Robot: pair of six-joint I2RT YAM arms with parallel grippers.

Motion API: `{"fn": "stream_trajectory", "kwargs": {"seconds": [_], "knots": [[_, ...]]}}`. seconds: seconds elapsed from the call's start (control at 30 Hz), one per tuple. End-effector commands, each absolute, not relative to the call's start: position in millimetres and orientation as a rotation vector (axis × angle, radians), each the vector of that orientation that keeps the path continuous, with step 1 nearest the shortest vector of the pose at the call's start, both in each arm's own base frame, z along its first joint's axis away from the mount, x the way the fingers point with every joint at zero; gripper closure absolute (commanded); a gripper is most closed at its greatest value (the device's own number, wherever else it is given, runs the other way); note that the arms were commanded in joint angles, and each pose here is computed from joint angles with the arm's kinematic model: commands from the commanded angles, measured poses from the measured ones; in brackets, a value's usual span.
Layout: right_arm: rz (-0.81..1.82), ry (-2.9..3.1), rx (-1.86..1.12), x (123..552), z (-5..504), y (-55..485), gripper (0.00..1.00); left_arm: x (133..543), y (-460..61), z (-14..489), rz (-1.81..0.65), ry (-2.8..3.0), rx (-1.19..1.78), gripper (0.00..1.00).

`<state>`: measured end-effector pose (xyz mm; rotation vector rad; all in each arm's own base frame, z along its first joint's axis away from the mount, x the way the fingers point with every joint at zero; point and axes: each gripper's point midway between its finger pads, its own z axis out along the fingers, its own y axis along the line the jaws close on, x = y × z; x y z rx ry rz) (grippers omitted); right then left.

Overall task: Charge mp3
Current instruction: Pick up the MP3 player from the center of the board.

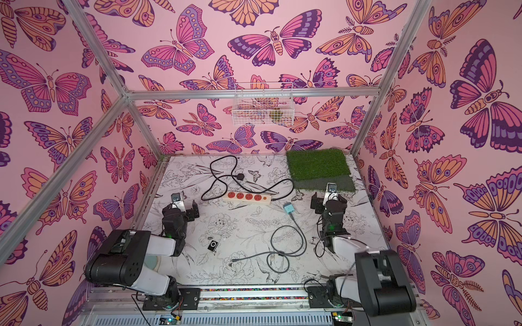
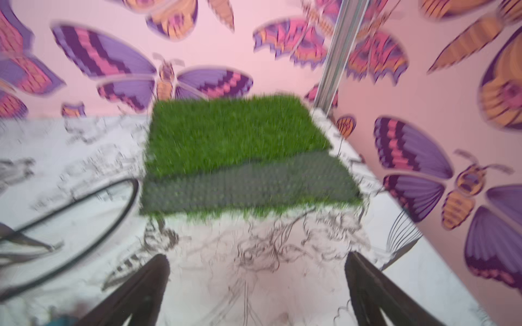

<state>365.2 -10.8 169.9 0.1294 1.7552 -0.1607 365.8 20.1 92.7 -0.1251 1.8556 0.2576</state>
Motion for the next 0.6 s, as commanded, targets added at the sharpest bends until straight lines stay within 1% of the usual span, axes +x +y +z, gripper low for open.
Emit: {"fn": "stream_trajectory", "kwargs": {"seconds": [0.0, 0.03, 0.07, 0.1, 0.13, 0.2, 0.27, 0.33, 0.37, 0.47, 0.57], "knots": [[-0.107, 1.705, 0.080, 355, 207, 1, 0.01, 374, 39, 134, 0.311, 1.858, -0.222, 0.00], [-0.074, 1.683, 0.053, 352, 218, 7, 0.01, 376, 45, 142, 0.294, 1.906, -0.264, 0.00], [-0.044, 1.661, 0.036, 349, 229, 14, 0.01, 377, 43, 173, 0.261, 1.803, -0.246, 0.00], [-0.021, 1.642, 0.017, 344, 239, 20, 0.01, 376, 37, 194, 0.227, 1.712, -0.222, 0.00], [0.003, 1.616, -0.003, 339, 250, 26, 0.01, 375, 35, 204, 0.202, 1.690, -0.221, 0.00], [0.108, 1.541, 0.048, 329, 273, 31, 0.01, 371, 37, 217, 0.146, 1.722, -0.309, 0.00], [0.274, 1.482, 0.189, 318, 289, 30, 0.01, 363, 50, 222, 0.110, 1.734, -0.508, 0.00], [0.394, 1.468, 0.363, 311, 291, 22, 0.01, 348, 64, 218, 0.057, 1.778, -0.730, 0.00], [0.435, 1.464, 0.395, 308, 293, 22, 0.01, 345, 65, 218, -0.011, 1.794, -0.806, 0.00], [0.489, 1.480, 0.385, 305, 295, 29, 0.01, 350, 50, 219, -0.223, 1.816, -0.824, 0.00], [0.536, 1.515, 0.371, 307, 293, 38, 0.01, 346, 45, 211, -0.385, 1.829, -0.984, 0.00]]}}
